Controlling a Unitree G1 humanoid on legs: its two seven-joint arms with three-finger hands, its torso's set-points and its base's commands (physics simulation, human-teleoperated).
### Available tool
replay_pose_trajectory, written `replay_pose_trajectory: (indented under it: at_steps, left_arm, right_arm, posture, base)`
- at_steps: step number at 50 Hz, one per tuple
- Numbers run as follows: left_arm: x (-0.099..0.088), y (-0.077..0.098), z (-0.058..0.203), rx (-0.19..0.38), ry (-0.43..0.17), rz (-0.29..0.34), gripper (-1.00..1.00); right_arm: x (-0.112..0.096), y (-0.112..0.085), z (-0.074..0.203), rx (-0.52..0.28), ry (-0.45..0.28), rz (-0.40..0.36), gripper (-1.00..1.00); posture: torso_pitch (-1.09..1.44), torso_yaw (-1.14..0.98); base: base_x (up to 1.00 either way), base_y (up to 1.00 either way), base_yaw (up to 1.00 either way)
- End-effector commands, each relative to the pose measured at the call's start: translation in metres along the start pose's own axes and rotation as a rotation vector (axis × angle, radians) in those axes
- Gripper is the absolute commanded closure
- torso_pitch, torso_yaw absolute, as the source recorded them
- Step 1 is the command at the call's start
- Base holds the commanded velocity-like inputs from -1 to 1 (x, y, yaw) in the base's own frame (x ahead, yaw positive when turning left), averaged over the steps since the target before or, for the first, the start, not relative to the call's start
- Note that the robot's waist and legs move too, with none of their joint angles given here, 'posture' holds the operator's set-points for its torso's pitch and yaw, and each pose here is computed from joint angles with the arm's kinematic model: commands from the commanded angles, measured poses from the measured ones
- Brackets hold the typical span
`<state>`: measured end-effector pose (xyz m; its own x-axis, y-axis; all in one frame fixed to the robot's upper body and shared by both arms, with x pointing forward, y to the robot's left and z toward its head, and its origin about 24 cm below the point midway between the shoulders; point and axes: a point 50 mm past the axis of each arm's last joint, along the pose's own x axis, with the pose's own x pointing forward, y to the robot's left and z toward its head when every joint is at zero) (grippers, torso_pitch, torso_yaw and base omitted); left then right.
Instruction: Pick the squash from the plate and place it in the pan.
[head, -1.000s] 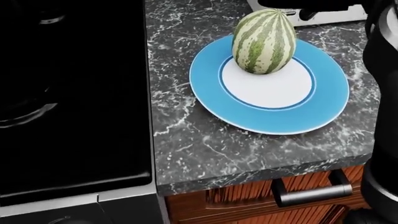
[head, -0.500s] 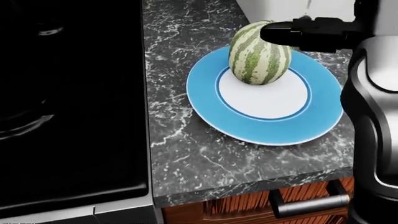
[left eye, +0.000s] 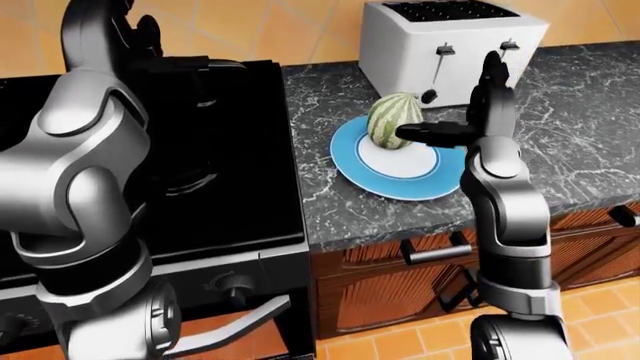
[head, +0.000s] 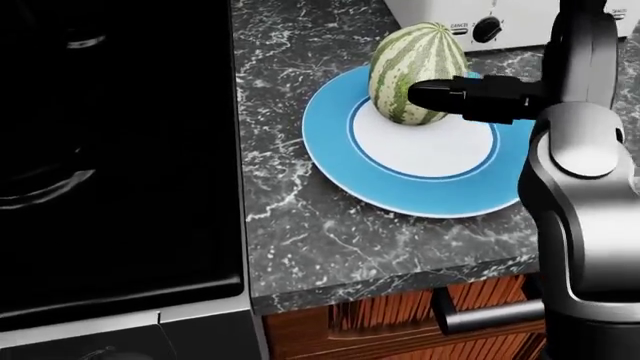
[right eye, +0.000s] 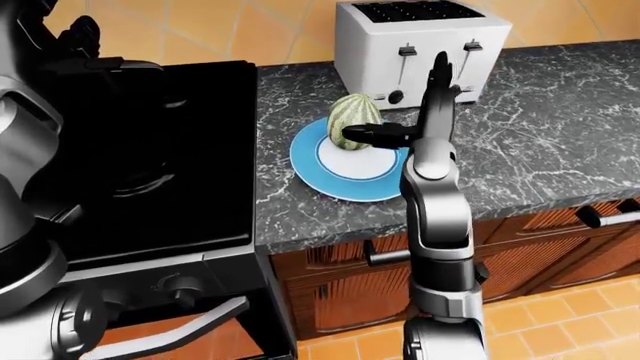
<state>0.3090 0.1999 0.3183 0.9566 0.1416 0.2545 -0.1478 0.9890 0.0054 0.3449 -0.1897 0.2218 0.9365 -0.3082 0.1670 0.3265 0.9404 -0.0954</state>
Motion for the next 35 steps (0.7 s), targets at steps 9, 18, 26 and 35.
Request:
replay_pose_trajectory:
  at_steps: [9,18,26,35]
  left_arm:
    - [-0.003,0.001,0.019,-0.008,-0.089,0.005,-1.0]
    - [-0.003,0.001,0.019,-0.009,-0.089,0.004,-1.0]
    - [-0.003,0.001,0.019,-0.01,-0.089,0.003,-1.0]
    - [-0.003,0.001,0.019,-0.013,-0.087,0.002,-1.0]
  right_arm:
    - [0.007,0.003,0.018,0.017,-0.09,-0.008,-1.0]
    - [0.014,0.009,0.007,0.01,-0.064,-0.005,-1.0]
    - [0.02,0.013,0.002,0.008,-0.046,0.006,-1.0]
    - [0.024,0.02,-0.001,-0.006,-0.026,0.035,-1.0]
  posture:
    - [0.0,0.0]
    - [0.0,0.0]
    - [0.0,0.0]
    - [0.0,0.0]
  base:
    - [0.0,0.0,0.0]
    - [0.0,0.0,0.0]
    - [0.0,0.0,0.0]
    - [0.0,0.0,0.0]
